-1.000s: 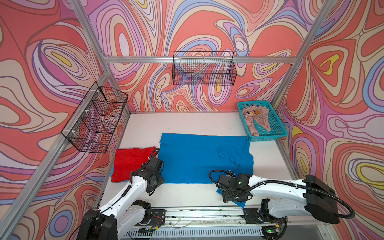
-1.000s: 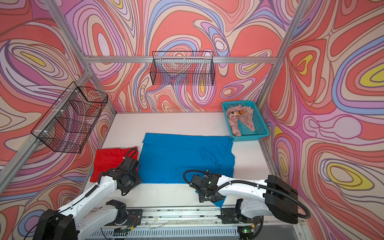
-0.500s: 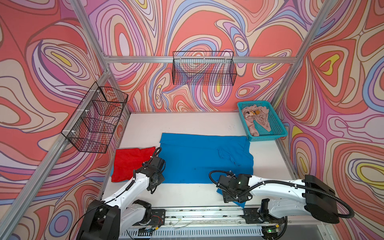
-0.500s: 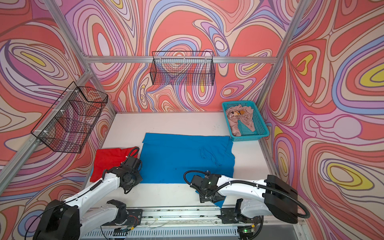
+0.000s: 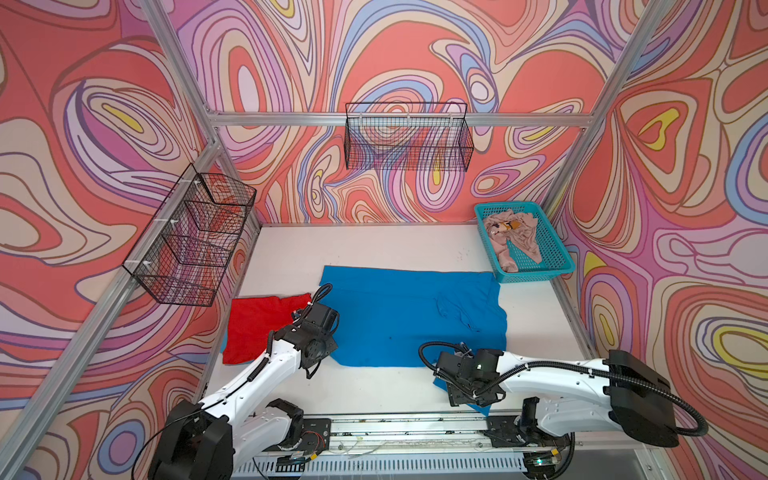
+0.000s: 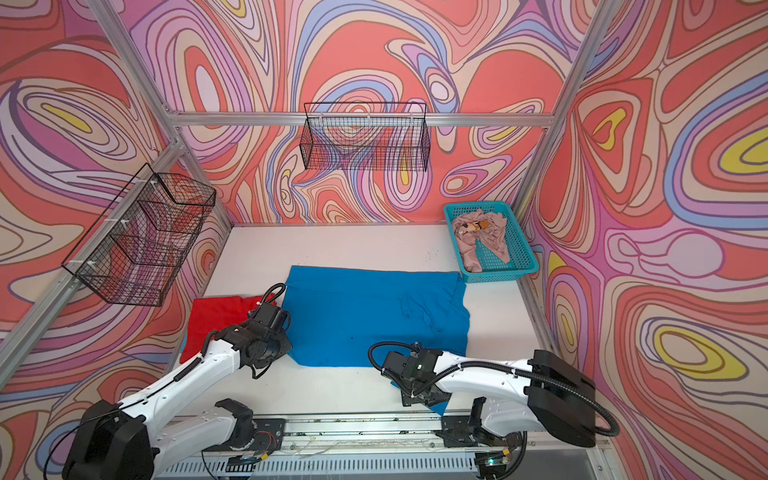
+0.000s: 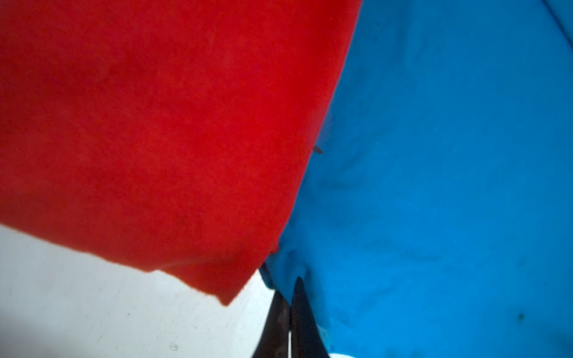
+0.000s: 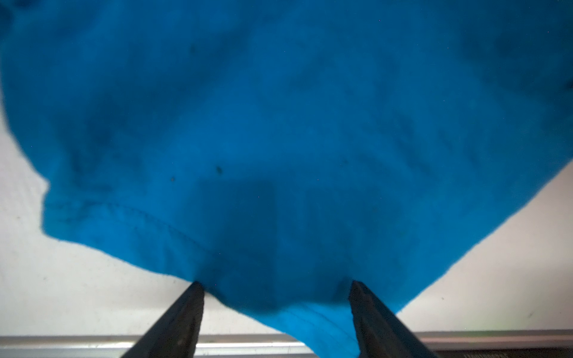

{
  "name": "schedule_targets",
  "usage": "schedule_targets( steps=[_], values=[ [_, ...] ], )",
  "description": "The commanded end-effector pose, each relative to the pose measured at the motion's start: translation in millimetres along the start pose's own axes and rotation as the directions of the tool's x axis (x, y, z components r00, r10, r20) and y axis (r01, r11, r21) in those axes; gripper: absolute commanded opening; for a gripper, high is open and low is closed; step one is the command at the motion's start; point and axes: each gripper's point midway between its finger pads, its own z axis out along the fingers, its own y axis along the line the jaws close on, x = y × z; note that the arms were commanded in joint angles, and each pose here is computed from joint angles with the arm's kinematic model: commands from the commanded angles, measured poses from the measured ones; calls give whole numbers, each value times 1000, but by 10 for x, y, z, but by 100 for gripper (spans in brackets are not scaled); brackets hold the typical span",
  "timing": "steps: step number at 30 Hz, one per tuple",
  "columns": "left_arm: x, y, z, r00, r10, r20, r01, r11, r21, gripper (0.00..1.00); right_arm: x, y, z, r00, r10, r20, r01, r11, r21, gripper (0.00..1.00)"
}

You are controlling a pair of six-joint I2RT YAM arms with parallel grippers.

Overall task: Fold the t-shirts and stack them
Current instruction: 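Fold the held near edge over toward the far edge with both grippers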

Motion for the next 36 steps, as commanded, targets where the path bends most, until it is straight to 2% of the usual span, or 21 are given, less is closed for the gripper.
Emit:
schedule_targets(
  steps=[1,5,7,11,14,16,24,31,36],
  values=[
    [-51,27,-100,1000,-21,16,21,1000,-22,0,14,-65,19,1000,3,10,-4,1000,25,76],
    [-121,-18,-173,999,-22,38,22,1000,-10,0,26,-67,48,1000,-2,5,1,1000,28,72],
    [-159,-22,-203,999,-15,50,16,1000,-17,0,-6,-71,-10,1000,-7,24,6,999,38,68],
    [-178,-54,-227,999,-18,50,18,1000,-8,0,6,-2,-57,1000,-16,19,16,1000,-9,61],
    [-207,-76,-257,998,-22,61,22,1000,-1,0,93,5,62,999,-28,-25,27,1000,-10,51],
    [-228,-84,-278,997,-20,68,20,1000,1,0,122,-18,113,999,-31,-37,31,999,9,40],
    [-278,-77,-322,996,-16,87,17,1000,-9,0,58,-31,31,1000,-27,-10,27,999,25,1],
    [-326,-81,-360,994,-18,104,19,1000,-16,0,-90,-94,-240,998,-17,61,14,998,55,0],
    [-407,-117,-425,992,-19,128,21,1000,-14,0,-291,-99,-519,988,0,156,-9,998,60,0]
  ],
)
